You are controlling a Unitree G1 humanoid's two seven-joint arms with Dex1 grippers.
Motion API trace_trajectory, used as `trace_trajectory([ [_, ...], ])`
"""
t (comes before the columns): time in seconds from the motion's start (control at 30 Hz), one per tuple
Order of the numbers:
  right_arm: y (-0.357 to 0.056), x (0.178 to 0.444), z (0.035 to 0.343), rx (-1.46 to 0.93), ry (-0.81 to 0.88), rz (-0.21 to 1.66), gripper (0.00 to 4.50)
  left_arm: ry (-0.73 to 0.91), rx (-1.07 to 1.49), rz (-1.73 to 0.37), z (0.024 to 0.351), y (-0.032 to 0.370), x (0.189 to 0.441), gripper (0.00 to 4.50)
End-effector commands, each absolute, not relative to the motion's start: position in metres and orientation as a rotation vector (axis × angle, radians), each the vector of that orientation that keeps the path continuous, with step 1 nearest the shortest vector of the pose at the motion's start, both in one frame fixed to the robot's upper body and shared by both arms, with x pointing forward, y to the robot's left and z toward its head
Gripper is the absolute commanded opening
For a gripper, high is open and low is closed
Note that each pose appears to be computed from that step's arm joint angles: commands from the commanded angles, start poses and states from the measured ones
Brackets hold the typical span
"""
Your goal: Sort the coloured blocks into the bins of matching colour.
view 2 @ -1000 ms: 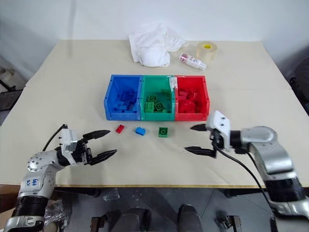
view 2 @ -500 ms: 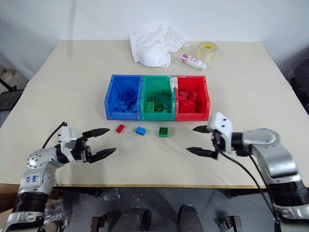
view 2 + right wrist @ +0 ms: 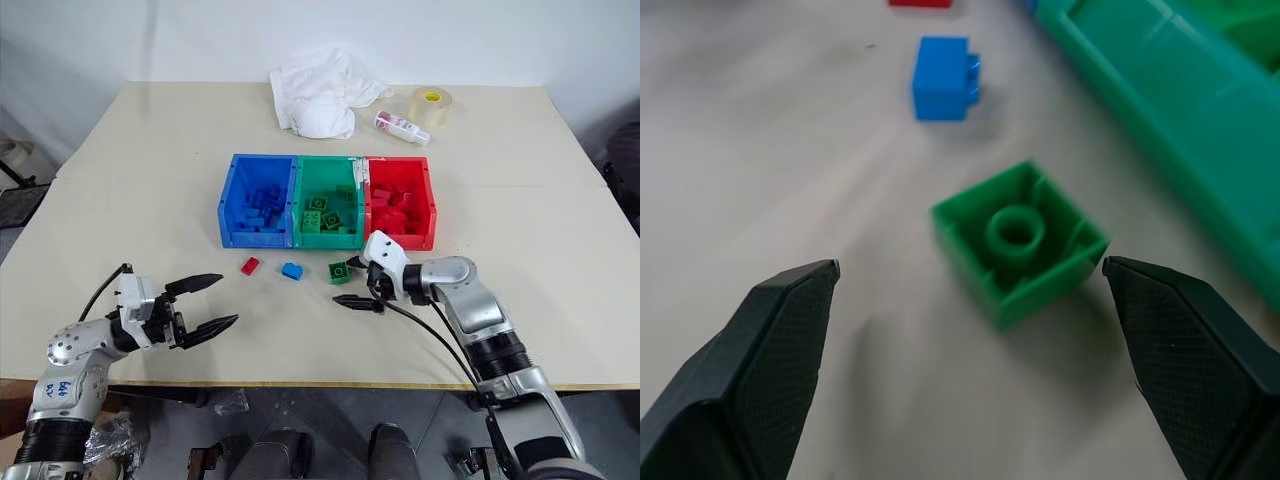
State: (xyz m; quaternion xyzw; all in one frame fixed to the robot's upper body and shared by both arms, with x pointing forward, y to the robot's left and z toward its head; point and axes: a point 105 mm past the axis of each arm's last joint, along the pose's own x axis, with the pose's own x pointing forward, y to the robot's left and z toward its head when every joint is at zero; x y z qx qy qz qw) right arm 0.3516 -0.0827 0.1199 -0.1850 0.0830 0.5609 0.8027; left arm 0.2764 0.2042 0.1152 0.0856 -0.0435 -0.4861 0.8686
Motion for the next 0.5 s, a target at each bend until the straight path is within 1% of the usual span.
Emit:
trace_trajectory([
  [0.03,-0.075,0.356,0.128,-0.396,0.130,1.203,4.03,-0.134,0.191,-1.010,0.125,0.203,0.272,4.50],
  [0.07,-0.073,0.355,0.130,-0.388,0.121,1.214,3.80,-0.135,0.190,-1.009,0.125,0.203,0.272,4.50],
  [0.1,-0.071,0.353,0.132,-0.385,0.114,1.224,3.47,-0.135,0.188,-1.009,0.125,0.202,0.271,4.50],
  [0.23,-0.069,0.348,0.138,-0.381,0.093,1.246,2.04,-0.135,0.186,-1.008,0.125,0.202,0.271,4.50],
  [0.27,-0.069,0.345,0.142,-0.382,0.081,1.257,1.94,-0.134,0.185,-1.007,0.125,0.202,0.271,4.50],
  [0.3,-0.069,0.343,0.145,-0.381,0.073,1.264,1.94,-0.134,0.185,-1.007,0.125,0.202,0.271,4.50],
  [0.37,-0.065,0.342,0.162,-0.378,0.017,1.257,1.94,-0.133,0.184,-1.007,0.125,0.202,0.271,4.50],
  [0.43,-0.059,0.349,0.191,-0.343,-0.065,1.223,1.94,-0.129,0.182,-1.010,0.124,0.202,0.272,4.50],
  [0.5,-0.056,0.361,0.211,-0.339,-0.116,1.170,1.94,-0.127,0.180,-1.014,0.124,0.201,0.273,4.50],
])
